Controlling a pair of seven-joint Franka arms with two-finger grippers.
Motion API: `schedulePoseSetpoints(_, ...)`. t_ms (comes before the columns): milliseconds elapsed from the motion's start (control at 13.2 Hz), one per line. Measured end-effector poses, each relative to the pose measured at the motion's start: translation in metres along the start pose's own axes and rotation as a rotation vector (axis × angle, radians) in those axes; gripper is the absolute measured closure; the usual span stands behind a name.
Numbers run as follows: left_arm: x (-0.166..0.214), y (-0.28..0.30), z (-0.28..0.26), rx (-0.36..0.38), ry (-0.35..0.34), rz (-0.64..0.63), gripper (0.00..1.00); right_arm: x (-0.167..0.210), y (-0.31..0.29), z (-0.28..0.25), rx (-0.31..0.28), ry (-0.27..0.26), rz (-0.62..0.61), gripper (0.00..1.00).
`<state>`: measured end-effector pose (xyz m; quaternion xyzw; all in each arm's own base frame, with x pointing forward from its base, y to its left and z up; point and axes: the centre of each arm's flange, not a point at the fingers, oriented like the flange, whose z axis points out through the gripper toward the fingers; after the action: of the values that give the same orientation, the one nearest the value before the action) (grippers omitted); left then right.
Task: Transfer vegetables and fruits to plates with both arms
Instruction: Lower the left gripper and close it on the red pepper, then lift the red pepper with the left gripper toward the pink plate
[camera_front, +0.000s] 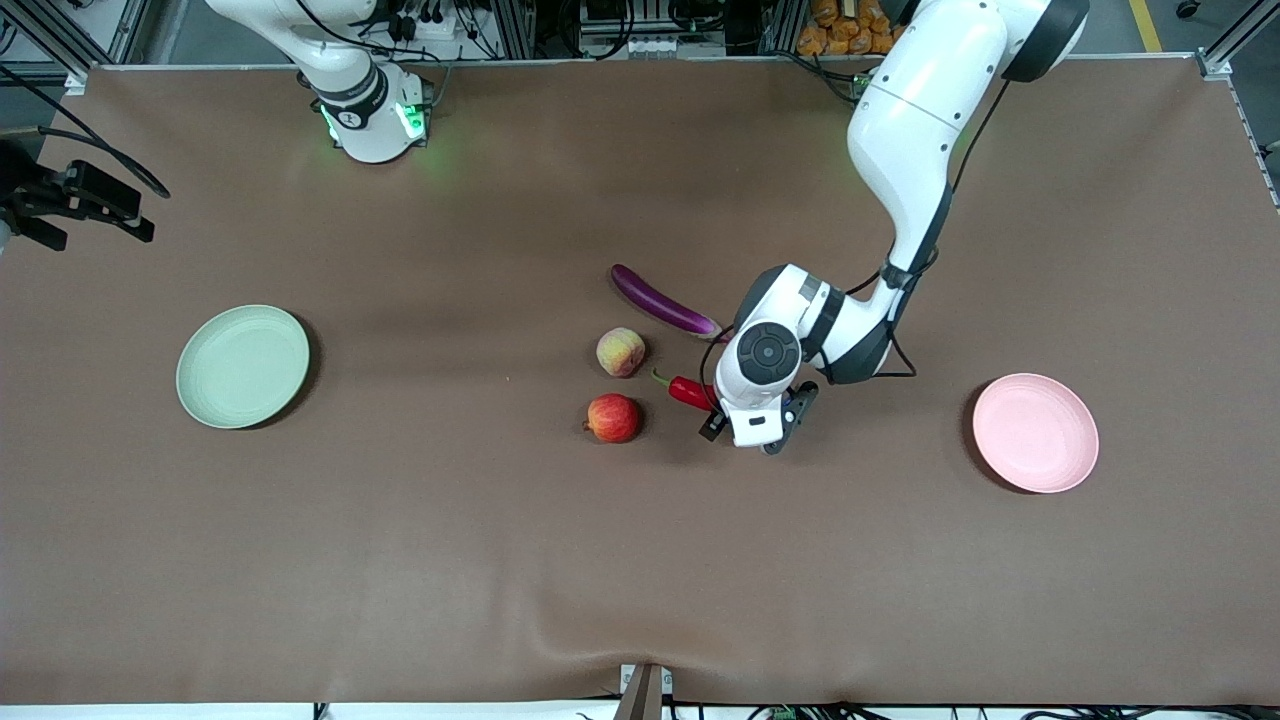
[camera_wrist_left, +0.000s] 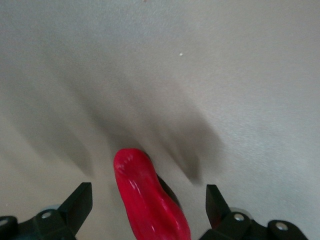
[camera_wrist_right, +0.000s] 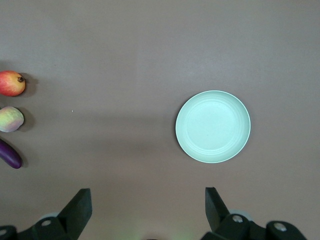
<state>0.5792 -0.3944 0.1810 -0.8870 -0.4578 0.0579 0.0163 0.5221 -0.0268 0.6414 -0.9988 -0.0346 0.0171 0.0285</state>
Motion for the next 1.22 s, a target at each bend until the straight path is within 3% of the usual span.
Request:
schedulePoseSetpoints(228,0.000,-0.001,0.013,0.013,0.021,0.019,0.00,0.000,0.000,0.000,0.000,-0.001,0.000,0.00)
schedulePoseSetpoints(304,0.000,0.000,0.013,0.009,0.025,0.022,0.07,0.000,0.000,0.000,0.000,-0.001,0.000,0.00)
schedulePoseSetpoints(608,-0.001,0.005,0.004,-0.011,0.030,0.027,0.56,-0.002,0.000,0.001,0.002,-0.014,0.000,0.00)
schedulePoseSetpoints(760,0.000,0.006,0.003,-0.014,0.030,0.026,0.69,-0.002,0.000,0.001,0.002,-0.014,0.000,0.00)
schedulePoseSetpoints(988,0.016,0.011,-0.016,-0.047,0.039,0.002,0.69,-0.002,-0.002,0.002,0.003,-0.021,-0.003,0.00)
schedulePoseSetpoints(1216,0.081,0.014,-0.116,-0.185,0.057,-0.094,0.70,-0.004,-0.003,0.006,0.014,-0.052,-0.003,0.00)
